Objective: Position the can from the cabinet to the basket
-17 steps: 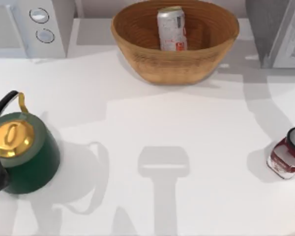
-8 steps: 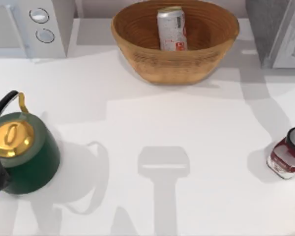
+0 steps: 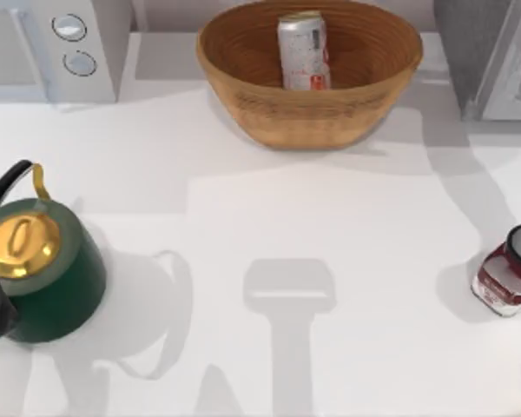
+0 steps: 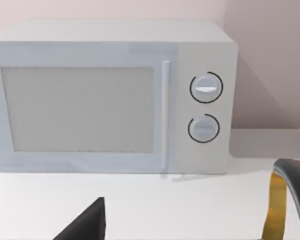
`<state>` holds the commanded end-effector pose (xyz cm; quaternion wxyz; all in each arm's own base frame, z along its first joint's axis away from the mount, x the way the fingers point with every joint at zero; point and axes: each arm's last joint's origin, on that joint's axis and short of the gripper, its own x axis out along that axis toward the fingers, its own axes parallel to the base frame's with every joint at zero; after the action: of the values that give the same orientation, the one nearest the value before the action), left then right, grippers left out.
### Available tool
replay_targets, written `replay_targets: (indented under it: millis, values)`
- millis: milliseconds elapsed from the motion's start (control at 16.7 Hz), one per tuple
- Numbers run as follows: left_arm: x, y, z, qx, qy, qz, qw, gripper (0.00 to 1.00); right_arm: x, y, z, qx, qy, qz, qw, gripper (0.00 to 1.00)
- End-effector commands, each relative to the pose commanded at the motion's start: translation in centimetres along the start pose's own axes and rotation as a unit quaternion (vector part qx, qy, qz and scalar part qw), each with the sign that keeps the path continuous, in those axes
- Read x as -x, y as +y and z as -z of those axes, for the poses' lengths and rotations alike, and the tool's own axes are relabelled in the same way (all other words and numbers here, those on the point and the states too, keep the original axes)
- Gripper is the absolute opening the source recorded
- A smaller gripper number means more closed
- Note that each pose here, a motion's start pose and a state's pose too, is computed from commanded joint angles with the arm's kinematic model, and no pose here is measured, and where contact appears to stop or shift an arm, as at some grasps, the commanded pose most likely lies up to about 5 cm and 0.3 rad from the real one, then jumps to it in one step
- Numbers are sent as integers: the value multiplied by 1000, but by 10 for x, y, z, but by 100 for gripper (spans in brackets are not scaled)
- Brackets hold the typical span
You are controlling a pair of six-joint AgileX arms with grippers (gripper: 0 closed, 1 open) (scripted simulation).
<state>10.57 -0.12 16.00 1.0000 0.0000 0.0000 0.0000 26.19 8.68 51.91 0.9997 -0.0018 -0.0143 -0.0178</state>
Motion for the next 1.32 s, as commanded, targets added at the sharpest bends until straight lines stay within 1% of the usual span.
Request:
replay_targets:
  millis: [180,360,540,720,900,1080,1320]
  values:
    - [0,0,0,0,0,0,1000,100,4,-3,2,0,0,1,1000,100]
    - [0,0,0,0,0,0,1000,100,17,-14,12,1,1,1,1000,100]
    - [0,0,0,0,0,0,1000,100,39,-28,30,2,3,-1,1000,100]
    - [0,0,0,0,0,0,1000,100,67,-45,59,2,4,-3,1000,100]
    - [0,0,0,0,0,0,1000,100,98,-61,101,2,6,-6,1000,100]
    - [0,0,0,0,0,0,1000,100,127,-74,156,1,6,-8,1000,100]
    - [0,0,0,0,0,0,1000,100,151,-85,244,1,18,-12,1000,100]
